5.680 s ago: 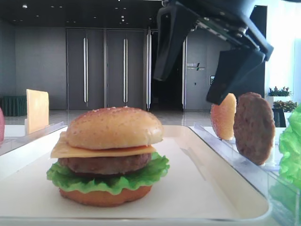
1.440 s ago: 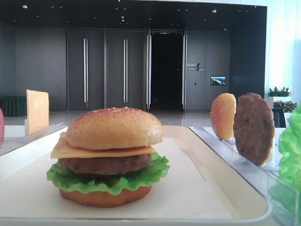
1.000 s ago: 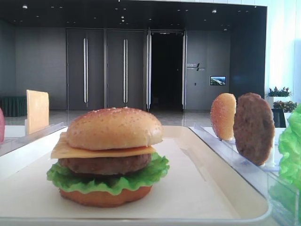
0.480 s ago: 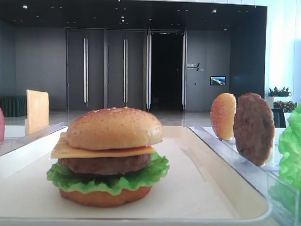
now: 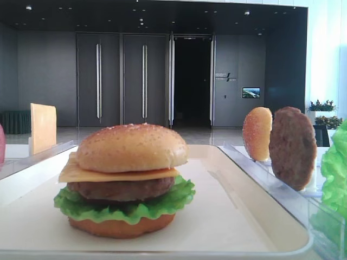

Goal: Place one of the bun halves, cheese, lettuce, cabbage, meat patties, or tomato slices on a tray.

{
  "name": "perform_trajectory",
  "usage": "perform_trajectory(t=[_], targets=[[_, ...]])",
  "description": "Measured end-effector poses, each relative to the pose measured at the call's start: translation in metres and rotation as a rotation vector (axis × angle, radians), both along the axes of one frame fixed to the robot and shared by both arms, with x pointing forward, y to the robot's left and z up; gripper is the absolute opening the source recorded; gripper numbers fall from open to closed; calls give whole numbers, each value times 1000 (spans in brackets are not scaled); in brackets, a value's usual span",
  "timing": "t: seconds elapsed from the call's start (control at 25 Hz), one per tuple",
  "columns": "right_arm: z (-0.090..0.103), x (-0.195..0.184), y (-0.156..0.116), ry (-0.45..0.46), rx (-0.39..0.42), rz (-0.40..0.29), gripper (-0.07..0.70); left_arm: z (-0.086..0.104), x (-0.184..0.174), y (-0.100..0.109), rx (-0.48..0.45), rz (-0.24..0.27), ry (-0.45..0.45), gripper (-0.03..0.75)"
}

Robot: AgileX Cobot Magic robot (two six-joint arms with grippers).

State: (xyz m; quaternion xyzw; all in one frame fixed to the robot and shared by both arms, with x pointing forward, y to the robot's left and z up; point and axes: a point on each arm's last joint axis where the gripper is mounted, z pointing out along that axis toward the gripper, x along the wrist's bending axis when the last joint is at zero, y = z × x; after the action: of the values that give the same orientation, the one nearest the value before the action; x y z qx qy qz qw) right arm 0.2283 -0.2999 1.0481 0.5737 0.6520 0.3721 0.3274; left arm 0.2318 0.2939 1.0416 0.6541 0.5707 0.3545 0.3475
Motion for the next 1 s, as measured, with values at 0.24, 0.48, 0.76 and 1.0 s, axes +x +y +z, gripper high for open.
perform_trajectory(t=[0.24, 0.48, 0.76, 1.0], targets=[[0, 0, 0, 0, 0, 0, 531, 0, 0, 0, 0, 0, 0, -1], [0, 0, 0, 0, 0, 0, 531, 0, 0, 0, 0, 0, 0, -1], [0, 0, 0, 0, 0, 0, 531, 0, 0, 0, 0, 0, 0, -1], [0, 0, 0, 0, 0, 0, 531, 0, 0, 0, 0, 0, 0, -1]])
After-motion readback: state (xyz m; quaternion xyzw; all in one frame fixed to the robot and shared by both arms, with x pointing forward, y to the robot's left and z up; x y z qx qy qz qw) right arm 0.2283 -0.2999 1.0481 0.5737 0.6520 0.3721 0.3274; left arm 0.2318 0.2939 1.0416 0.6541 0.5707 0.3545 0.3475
